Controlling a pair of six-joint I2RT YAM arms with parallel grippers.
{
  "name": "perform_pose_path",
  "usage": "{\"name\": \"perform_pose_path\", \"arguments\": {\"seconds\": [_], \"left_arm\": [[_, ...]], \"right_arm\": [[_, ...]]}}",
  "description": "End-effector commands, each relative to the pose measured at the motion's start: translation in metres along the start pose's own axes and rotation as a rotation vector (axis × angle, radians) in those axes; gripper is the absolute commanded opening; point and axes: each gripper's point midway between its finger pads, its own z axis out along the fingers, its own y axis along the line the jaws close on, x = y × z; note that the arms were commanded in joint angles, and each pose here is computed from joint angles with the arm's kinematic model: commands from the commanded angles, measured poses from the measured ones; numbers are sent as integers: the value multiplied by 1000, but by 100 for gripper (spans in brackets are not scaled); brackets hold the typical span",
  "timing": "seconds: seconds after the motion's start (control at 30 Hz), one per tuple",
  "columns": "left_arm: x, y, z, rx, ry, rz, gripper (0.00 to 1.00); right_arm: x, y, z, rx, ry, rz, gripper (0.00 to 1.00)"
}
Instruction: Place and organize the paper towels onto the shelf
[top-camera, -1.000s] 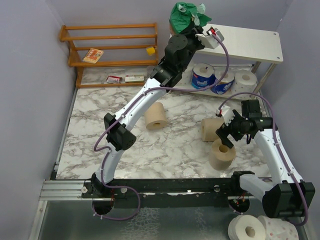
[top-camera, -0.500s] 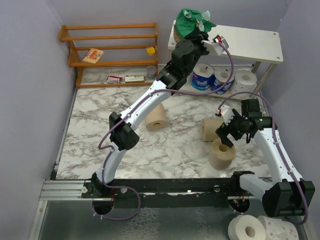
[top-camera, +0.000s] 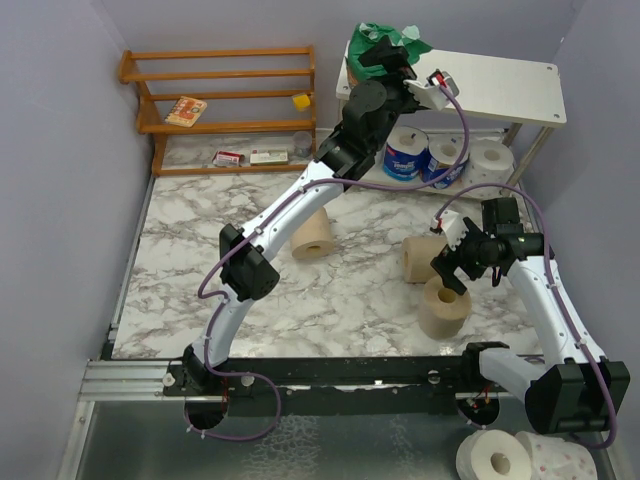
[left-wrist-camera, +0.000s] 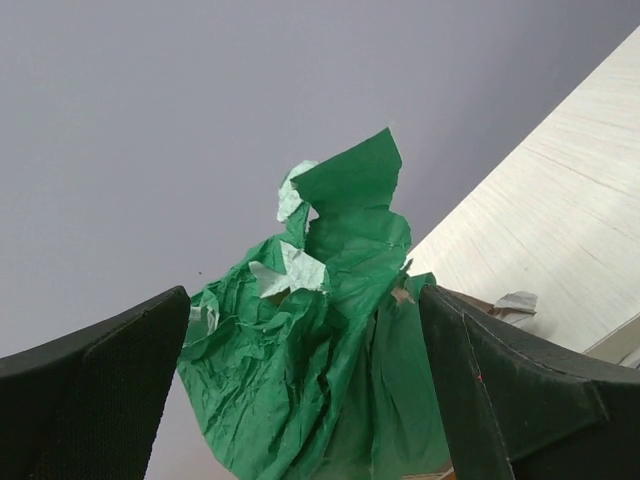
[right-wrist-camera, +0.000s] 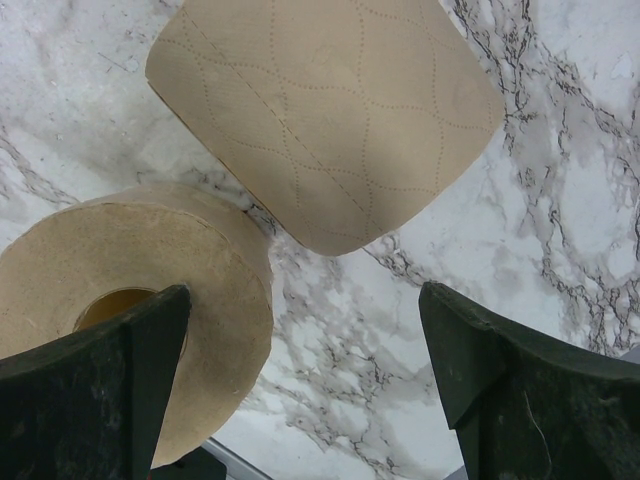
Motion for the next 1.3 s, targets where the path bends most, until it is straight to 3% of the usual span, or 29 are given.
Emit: {"name": "perform_pose_path", "arguments": {"seconds": [0.0,0.13,0.33,0.47,0.57,0.6,0.67,0.77,0.9,1.13,1.27], "left_arm": [[-38,60,-17,-143,-60,-33,99],[-65,90,-32,-246,-99,-51,99],[-141,128,-72,-336,-217,-31,99],[-172,138,-103,-346,-200,-7,99],[-173,147,-122,-279,-134,-107,99],[-173,160,-132,-254,-126,-208,99],[-166,155,-149,-114,-86,-371,99],[-155,99,-186,256,-21,-537,99],[-118,47,-236,588,72,-535,87],[-37,-1,-309,827,222,-455,86],[6,-28,-339,862,314,-440,84]], "right_arm": [[12,0,7,1,38,-12,100],[10,-1,6,13,26,-8,100],[1,1,11,16,-33,29,100],[3,3,18,15,-40,88,100],[10,-9,19,101,-18,115,100],[11,-14,17,137,-20,125,100],[15,-26,13,232,-20,155,100],[21,-53,2,432,-27,232,100],[33,-69,-8,571,4,311,100],[47,-83,-18,670,8,371,100],[52,-84,-21,678,-54,407,100]]}}
